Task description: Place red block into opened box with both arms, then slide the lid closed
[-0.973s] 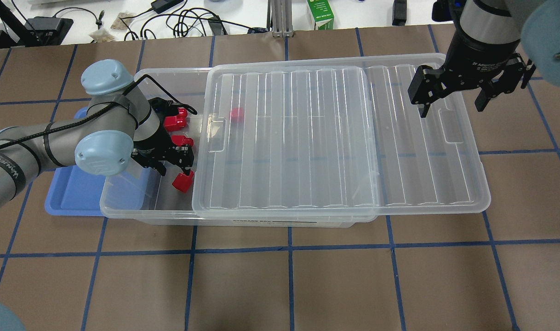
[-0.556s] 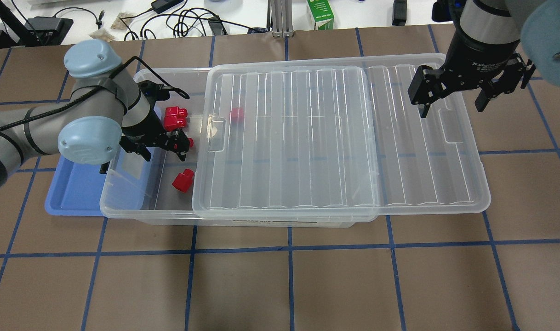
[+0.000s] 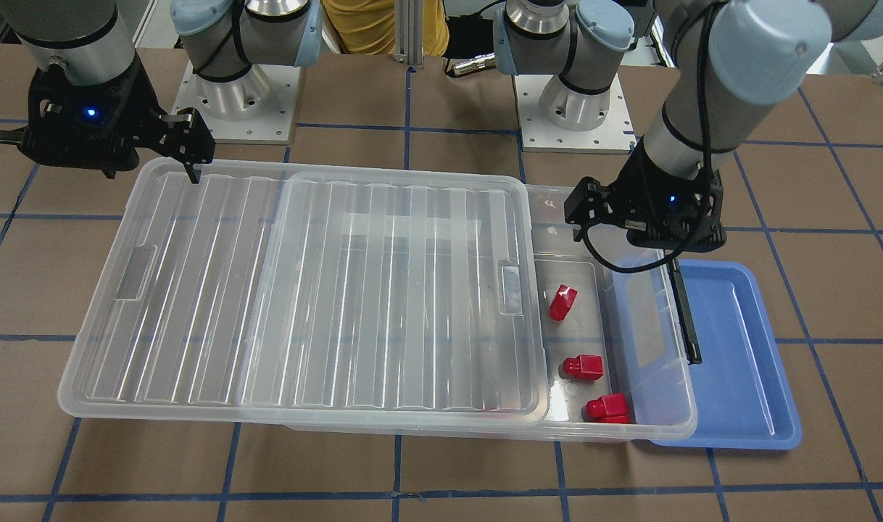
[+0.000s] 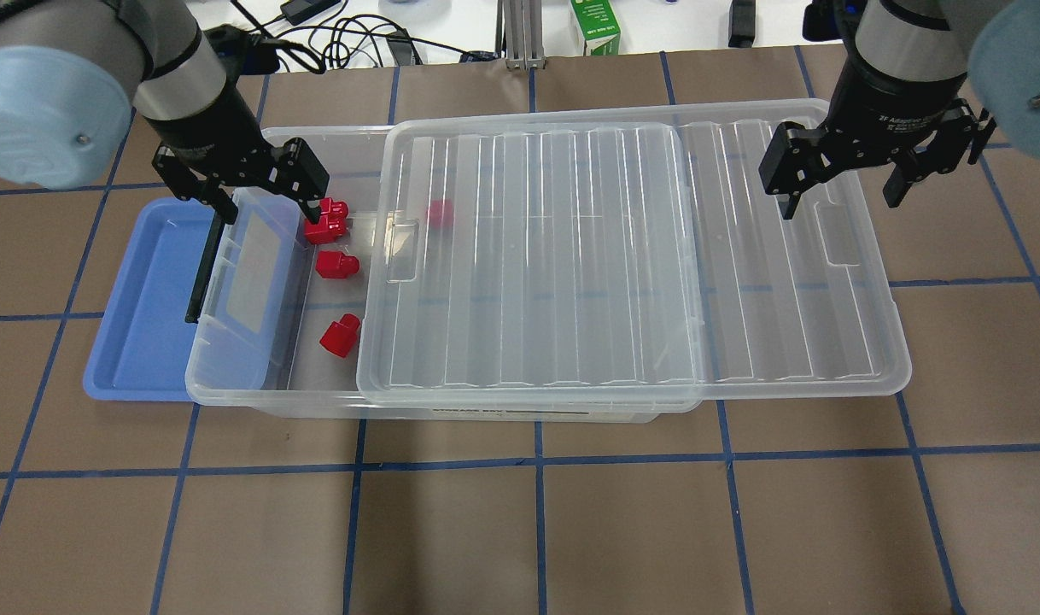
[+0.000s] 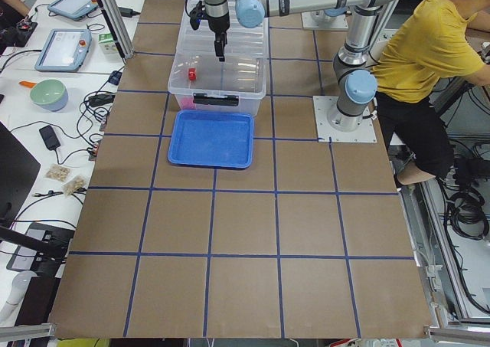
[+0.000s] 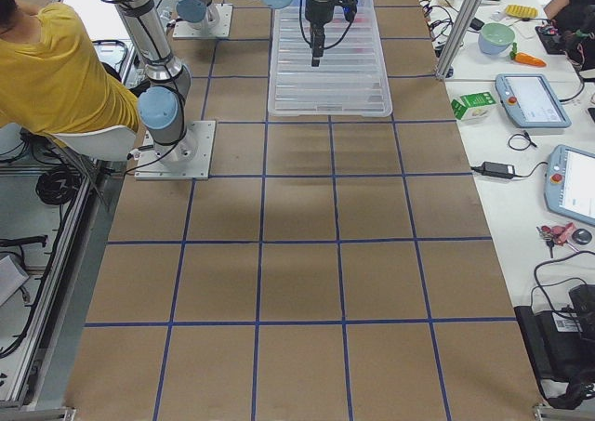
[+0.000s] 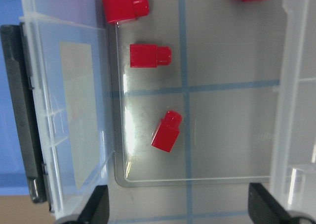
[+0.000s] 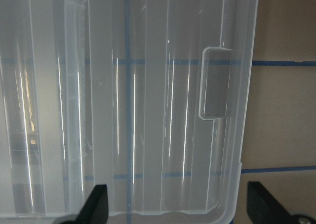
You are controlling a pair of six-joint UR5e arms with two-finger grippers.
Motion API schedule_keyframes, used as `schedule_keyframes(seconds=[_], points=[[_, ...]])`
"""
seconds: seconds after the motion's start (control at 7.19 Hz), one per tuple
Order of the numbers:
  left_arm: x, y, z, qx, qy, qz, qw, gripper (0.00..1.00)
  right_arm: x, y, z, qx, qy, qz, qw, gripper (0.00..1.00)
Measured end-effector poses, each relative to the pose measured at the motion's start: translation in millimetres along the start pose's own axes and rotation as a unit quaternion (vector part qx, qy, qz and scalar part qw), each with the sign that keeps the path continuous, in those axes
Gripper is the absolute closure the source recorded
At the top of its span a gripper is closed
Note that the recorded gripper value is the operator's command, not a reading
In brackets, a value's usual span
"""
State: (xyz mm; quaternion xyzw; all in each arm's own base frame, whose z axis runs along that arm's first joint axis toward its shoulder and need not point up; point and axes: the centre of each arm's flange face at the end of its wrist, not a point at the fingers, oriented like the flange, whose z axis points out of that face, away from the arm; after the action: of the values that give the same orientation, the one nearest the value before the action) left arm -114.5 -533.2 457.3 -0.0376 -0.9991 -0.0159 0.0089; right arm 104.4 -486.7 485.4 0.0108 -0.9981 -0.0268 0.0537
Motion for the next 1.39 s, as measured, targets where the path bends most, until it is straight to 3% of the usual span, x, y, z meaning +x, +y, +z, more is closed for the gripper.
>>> schedule_keyframes(seconds=[0.28,0.7,0.97,1.25,1.39], points=[[8.4,19.9,-40.1,0.018,-0.016,0.01,0.9996,0.0,6.2,-8.1,11.0,-0.013,-0.001,0.002,0.9999,0.0],[5.1,28.5,-40.6,0.017,-0.019,0.009,0.9996,0.0,67.3,-31.5,38.7,-0.035,-0.014,0.014,0.9992,0.0],[5.1,29.7,-42.1,0.018,-0.02,0.01,0.9996,0.0,110.0,-50.1,57.0,-0.026,-0.018,0.02,0.9993,0.0],[4.9,29.4,-45.5,0.023,-0.019,0.01,0.9995,0.0,141.1,-67.9,78.7,-0.006,-0.015,-0.01,0.9998,0.05],[4.0,28.9,-47.6,0.026,-0.021,0.011,0.9994,0.0,151.9,-70.4,93.1,-0.003,-0.017,-0.015,0.9997,0.0]])
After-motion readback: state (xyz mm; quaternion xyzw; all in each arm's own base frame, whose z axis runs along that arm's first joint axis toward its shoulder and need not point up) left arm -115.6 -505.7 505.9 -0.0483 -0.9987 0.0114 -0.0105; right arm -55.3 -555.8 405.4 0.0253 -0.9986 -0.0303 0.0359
